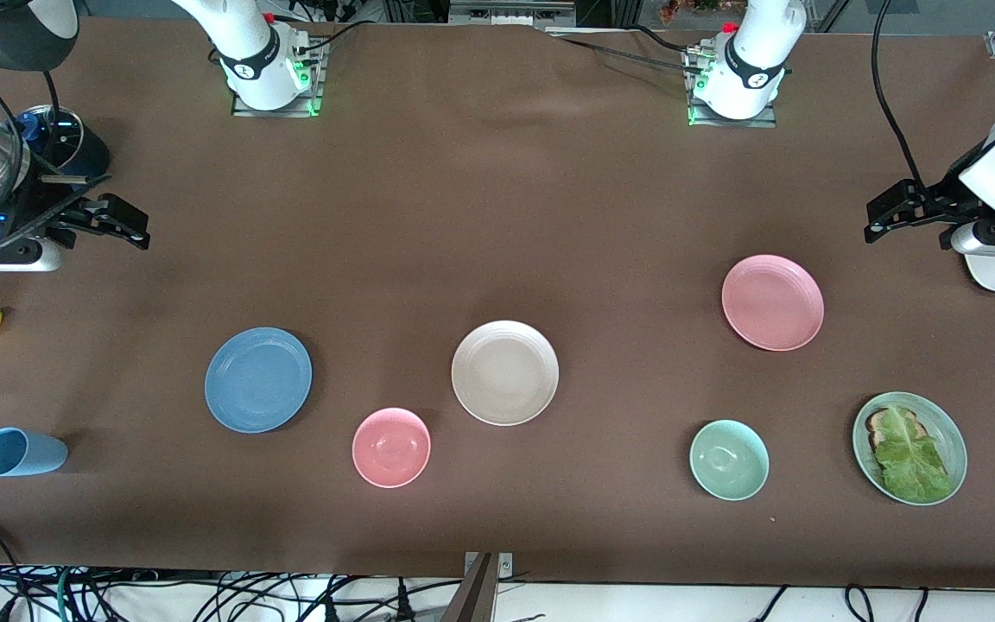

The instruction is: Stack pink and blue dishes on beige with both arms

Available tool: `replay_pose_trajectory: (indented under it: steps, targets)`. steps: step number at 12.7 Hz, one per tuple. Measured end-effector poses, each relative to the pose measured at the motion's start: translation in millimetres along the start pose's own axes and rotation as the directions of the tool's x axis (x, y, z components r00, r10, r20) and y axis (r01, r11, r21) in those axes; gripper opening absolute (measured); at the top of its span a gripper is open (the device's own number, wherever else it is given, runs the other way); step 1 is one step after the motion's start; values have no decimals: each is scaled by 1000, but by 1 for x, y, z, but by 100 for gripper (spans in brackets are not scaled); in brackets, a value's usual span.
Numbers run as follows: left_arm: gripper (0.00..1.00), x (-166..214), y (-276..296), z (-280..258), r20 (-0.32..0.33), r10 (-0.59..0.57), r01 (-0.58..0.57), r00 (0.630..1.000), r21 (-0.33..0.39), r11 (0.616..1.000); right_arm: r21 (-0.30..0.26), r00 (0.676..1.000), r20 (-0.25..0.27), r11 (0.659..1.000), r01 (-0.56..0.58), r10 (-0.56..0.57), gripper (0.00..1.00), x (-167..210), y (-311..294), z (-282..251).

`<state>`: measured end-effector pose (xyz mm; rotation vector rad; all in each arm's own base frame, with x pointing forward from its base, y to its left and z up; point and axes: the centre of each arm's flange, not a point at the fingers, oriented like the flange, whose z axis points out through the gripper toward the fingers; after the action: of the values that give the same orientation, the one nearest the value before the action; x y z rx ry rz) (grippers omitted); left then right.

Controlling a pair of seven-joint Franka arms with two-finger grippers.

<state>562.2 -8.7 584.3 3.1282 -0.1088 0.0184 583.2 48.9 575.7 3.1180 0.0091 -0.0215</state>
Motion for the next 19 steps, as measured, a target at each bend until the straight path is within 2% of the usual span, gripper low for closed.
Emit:
replay_pose_trajectory:
  steps: [19]
  targets:
    - [100, 0, 2, 0, 0, 3, -3, 1000, 0, 1000, 0, 999, 20, 1000, -25, 25, 100, -1, 13, 4]
